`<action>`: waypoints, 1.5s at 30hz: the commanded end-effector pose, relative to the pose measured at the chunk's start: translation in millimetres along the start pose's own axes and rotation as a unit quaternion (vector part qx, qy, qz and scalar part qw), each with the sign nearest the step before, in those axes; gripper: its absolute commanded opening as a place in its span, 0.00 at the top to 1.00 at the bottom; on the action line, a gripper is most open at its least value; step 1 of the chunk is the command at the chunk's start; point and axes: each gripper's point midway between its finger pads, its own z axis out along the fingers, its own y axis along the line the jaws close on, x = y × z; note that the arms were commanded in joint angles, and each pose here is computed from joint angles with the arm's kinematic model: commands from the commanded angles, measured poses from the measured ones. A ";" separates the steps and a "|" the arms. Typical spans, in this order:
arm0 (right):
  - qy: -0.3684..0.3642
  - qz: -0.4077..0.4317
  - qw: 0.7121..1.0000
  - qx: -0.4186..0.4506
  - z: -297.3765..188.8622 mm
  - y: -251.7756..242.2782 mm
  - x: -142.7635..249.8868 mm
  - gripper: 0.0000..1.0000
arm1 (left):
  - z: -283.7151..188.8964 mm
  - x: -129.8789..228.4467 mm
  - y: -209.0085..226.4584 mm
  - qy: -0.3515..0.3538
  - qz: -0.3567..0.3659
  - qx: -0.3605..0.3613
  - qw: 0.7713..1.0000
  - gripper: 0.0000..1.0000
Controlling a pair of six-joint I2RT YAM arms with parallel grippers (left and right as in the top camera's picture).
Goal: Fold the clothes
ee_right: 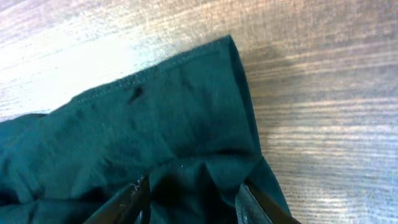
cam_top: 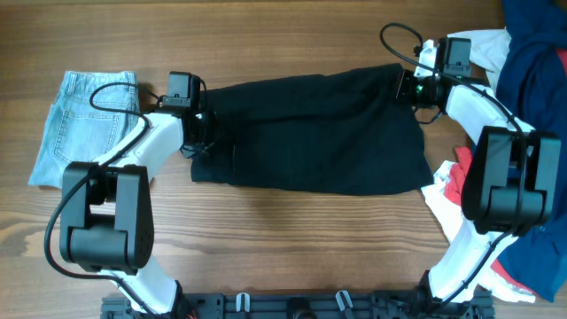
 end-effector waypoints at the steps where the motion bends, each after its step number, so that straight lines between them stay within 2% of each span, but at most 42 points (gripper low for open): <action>1: 0.013 0.003 0.999 0.034 5.9 -14.8 8.1 0.56 | 16.7 13.5 20.5 0.024 -0.008 -0.038 0.999 0.44; 5: 0.024 -0.002 0.999 0.034 9.5 -16.2 13.9 0.56 | 16.7 13.6 20.5 0.024 -0.008 -0.038 0.999 0.43; 8: 0.025 -0.020 0.999 0.008 9.8 -7.4 14.1 0.64 | 16.7 13.6 20.5 0.024 -0.008 -0.038 0.999 0.44; 12: 0.023 -0.049 0.998 -0.040 9.4 9.1 12.9 0.85 | 16.7 13.7 20.5 0.024 -0.008 -0.038 0.999 0.44; 13: 0.021 -0.049 0.998 -0.039 9.4 8.7 11.9 0.94 | 16.7 13.7 20.6 0.024 -0.008 -0.038 0.999 0.43; 14: 0.020 -0.049 0.998 -0.037 9.5 8.1 11.4 0.96 | 16.7 13.8 20.7 0.024 -0.008 -0.038 0.999 0.43; 19: 0.013 -0.039 0.999 -0.010 -1.2 2.4 4.8 0.96 | 16.6 14.3 21.0 0.026 -0.008 -0.039 0.999 0.44; 25: -0.097 -0.033 0.992 0.070 -75.1 2.7 -51.6 0.96 | 16.6 14.2 21.0 0.025 -0.008 -0.039 0.999 0.44; 29: -0.157 -0.047 0.984 0.065 -109.3 17.0 -78.3 0.96 | 16.6 14.2 21.0 0.025 -0.008 -0.039 0.999 0.44; 34: -0.152 -0.047 0.985 0.062 -97.2 14.8 -77.0 0.96 | 16.6 14.2 21.0 0.025 -0.009 -0.039 0.999 0.46; 45: -0.158 -0.032 0.985 0.056 -49.7 0.4 -81.1 0.95 | 16.3 7.5 26.7 0.003 -0.074 -0.057 0.996 0.47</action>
